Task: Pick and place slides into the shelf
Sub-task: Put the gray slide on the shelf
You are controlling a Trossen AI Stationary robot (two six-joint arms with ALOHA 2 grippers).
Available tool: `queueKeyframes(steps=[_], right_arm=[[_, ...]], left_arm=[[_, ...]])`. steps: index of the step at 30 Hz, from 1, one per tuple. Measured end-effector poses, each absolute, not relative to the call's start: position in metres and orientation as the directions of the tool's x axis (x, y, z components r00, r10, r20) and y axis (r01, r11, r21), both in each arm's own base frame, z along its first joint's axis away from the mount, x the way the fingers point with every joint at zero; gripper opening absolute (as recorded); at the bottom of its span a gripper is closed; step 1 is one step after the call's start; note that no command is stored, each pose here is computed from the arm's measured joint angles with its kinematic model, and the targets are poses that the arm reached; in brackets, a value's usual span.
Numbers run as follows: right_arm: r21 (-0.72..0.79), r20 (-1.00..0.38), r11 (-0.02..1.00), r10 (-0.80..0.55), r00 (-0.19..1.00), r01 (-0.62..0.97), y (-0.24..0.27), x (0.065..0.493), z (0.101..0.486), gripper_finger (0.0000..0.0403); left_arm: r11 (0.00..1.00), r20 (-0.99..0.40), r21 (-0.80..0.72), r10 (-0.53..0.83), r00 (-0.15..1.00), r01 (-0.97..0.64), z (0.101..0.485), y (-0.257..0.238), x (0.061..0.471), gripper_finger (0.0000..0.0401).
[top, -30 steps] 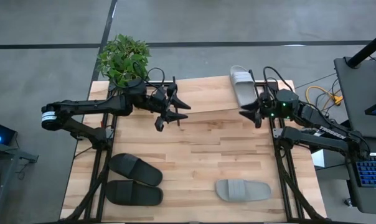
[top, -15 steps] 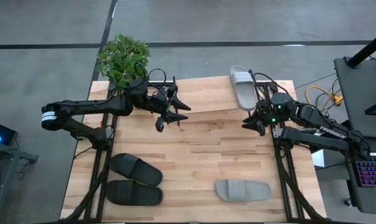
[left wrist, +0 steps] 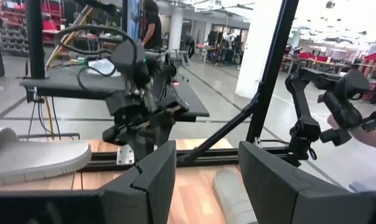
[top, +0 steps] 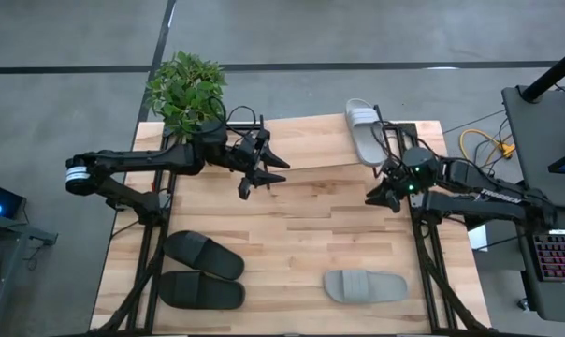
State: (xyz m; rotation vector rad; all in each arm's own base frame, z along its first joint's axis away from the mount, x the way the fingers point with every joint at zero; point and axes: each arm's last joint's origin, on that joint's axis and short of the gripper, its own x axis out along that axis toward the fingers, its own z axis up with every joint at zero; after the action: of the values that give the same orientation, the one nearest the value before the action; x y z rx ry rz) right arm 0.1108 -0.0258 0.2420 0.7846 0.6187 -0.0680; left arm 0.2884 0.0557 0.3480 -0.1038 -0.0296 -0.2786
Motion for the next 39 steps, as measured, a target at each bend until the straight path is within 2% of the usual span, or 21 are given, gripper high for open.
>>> queueKeyframes(steps=[11, 18, 39], right_arm=[[0.72, -0.599, 0.603, 0.289, 0.747, 0.344, -0.005, 0.114, 0.222, 0.0203], [0.707, -0.633, 0.561, 0.232, 0.739, 0.43, 0.006, 0.114, 0.221, 0.0203], [0.718, -0.658, 0.52, 0.292, 0.694, 0.462, 0.045, 0.107, 0.219, 0.0203]], left_arm=[[0.956, 0.028, -0.107, -0.273, 0.962, 0.274, 0.342, 0.056, 0.289, 0.016], [0.955, 0.015, -0.115, -0.272, 0.962, 0.272, 0.336, 0.056, 0.289, 0.016], [0.955, 0.022, -0.113, -0.272, 0.962, 0.273, 0.335, 0.056, 0.287, 0.016]])
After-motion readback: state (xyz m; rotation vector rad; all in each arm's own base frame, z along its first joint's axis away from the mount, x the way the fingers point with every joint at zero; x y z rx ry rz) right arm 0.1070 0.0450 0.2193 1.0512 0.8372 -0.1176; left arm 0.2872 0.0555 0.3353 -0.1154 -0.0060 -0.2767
